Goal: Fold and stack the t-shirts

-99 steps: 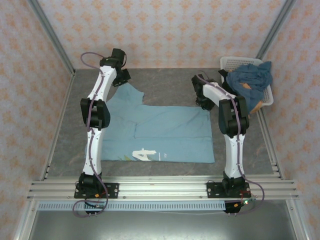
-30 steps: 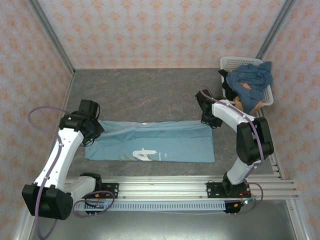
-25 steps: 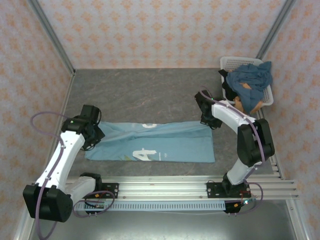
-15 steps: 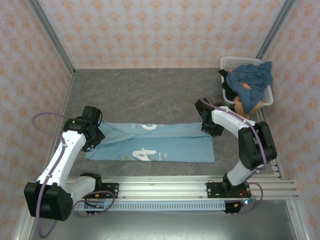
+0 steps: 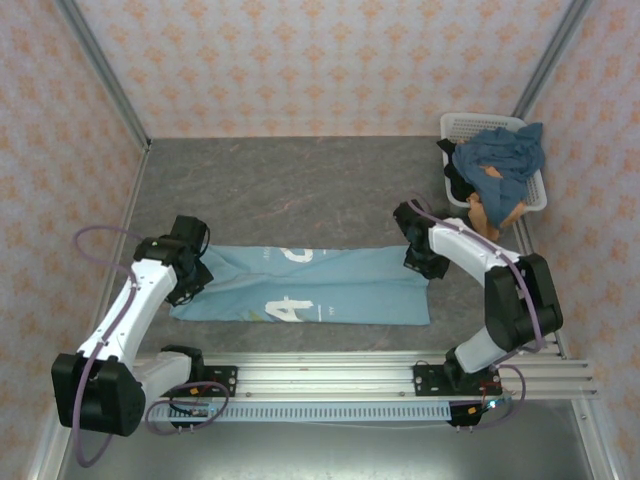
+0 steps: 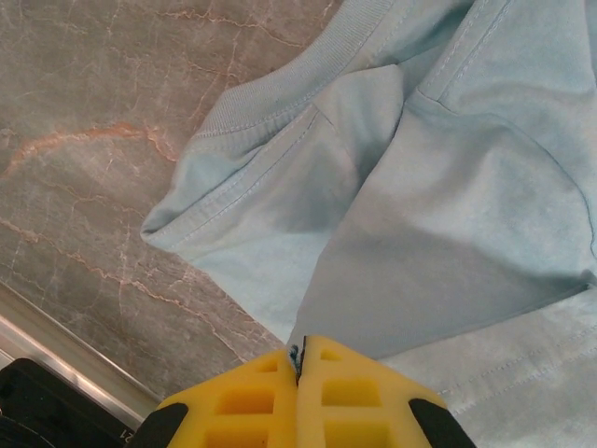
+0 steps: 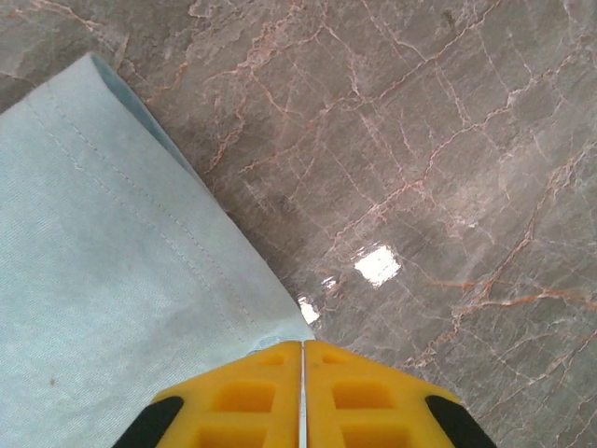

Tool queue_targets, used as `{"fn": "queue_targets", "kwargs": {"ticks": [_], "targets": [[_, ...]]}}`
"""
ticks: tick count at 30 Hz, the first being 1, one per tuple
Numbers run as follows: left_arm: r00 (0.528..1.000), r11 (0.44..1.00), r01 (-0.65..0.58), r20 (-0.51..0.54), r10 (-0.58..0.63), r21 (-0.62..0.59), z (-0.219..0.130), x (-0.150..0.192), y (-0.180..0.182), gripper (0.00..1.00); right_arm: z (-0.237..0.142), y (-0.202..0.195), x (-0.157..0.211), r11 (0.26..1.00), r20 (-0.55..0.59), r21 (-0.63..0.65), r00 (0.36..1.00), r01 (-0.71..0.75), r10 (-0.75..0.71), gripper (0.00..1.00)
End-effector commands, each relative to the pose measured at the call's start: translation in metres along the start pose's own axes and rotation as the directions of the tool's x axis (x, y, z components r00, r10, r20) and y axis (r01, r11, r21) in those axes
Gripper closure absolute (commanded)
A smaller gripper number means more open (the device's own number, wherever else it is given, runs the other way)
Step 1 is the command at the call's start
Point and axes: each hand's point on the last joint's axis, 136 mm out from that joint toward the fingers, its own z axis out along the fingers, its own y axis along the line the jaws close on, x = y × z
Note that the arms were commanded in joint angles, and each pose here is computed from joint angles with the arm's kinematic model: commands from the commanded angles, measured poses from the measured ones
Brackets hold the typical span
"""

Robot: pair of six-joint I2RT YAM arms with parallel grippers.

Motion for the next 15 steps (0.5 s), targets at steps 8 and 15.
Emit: {"fn": "queue_targets", "kwargs": {"ticks": [8,15], "targets": [[0.999,0.999,-0.007,0.039,0.010,-0.053,0.0045,-0.0074,0.0049,1.00,-0.0029,-0.0141,0.0014,0.996,0.023,0.034,0.997,-0.080,0.079,0.64],[0.999,0.999,-0.001,0.044,0.003,-0.045,0.0060,-0.0092,0.0015,1.00,0.0064,-0.0111,0.0020,0.942,-0.057,0.001,0.941,-0.335,0.335,0.54]]}}
